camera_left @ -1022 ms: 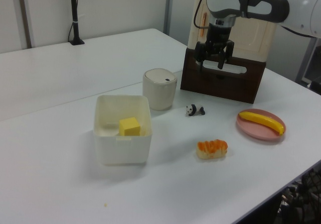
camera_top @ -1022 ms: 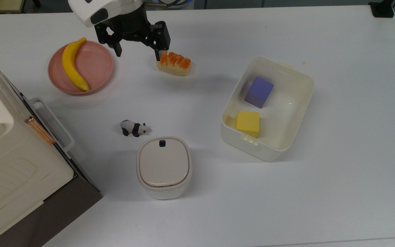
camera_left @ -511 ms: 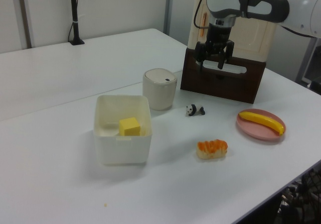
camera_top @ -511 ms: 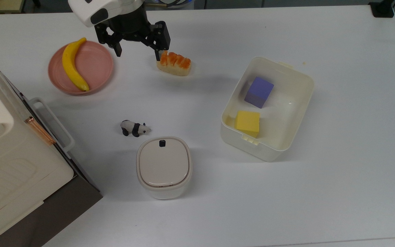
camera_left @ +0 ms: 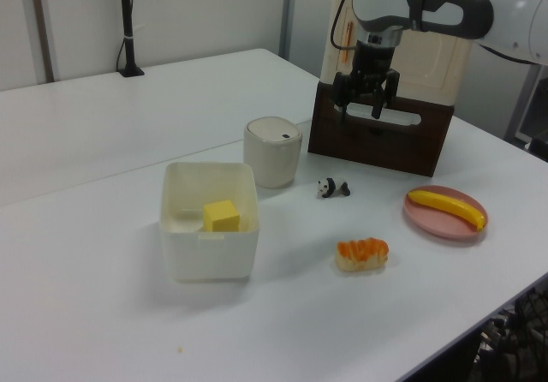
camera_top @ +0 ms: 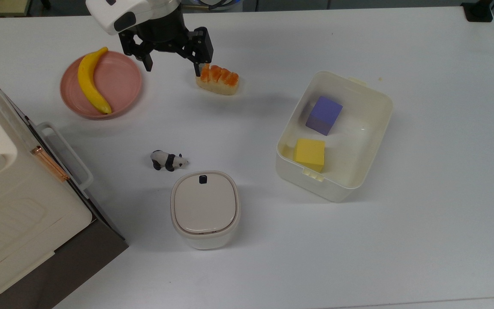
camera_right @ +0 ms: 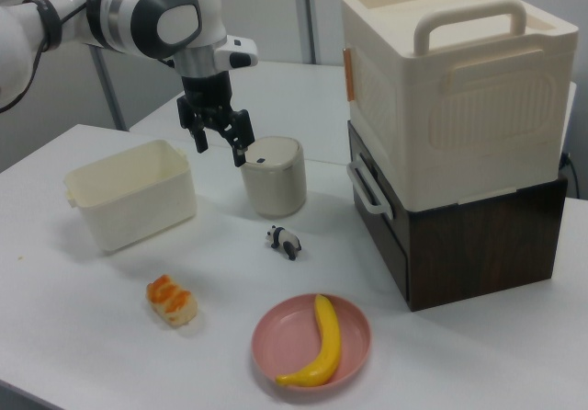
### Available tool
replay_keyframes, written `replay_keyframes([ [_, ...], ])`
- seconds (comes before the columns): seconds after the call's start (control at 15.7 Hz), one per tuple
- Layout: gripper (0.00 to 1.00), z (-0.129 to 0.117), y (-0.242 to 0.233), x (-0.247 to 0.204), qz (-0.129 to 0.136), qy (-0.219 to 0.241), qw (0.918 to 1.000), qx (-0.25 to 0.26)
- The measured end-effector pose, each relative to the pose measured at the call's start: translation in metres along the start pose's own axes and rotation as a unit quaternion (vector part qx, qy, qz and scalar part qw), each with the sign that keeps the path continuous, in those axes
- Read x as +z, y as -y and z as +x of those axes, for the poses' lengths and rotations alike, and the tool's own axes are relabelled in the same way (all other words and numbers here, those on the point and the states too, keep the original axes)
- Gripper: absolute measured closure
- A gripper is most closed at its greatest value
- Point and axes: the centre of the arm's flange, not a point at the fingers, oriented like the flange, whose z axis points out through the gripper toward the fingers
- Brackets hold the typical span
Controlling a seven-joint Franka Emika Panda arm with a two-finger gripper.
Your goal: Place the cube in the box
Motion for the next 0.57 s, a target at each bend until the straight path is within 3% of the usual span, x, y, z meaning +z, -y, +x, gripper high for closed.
replay_keyframes([
  [0.57, 0.0, 0.0, -0.0005, 0.0, 0.0, 0.0, 1.0, -0.002],
])
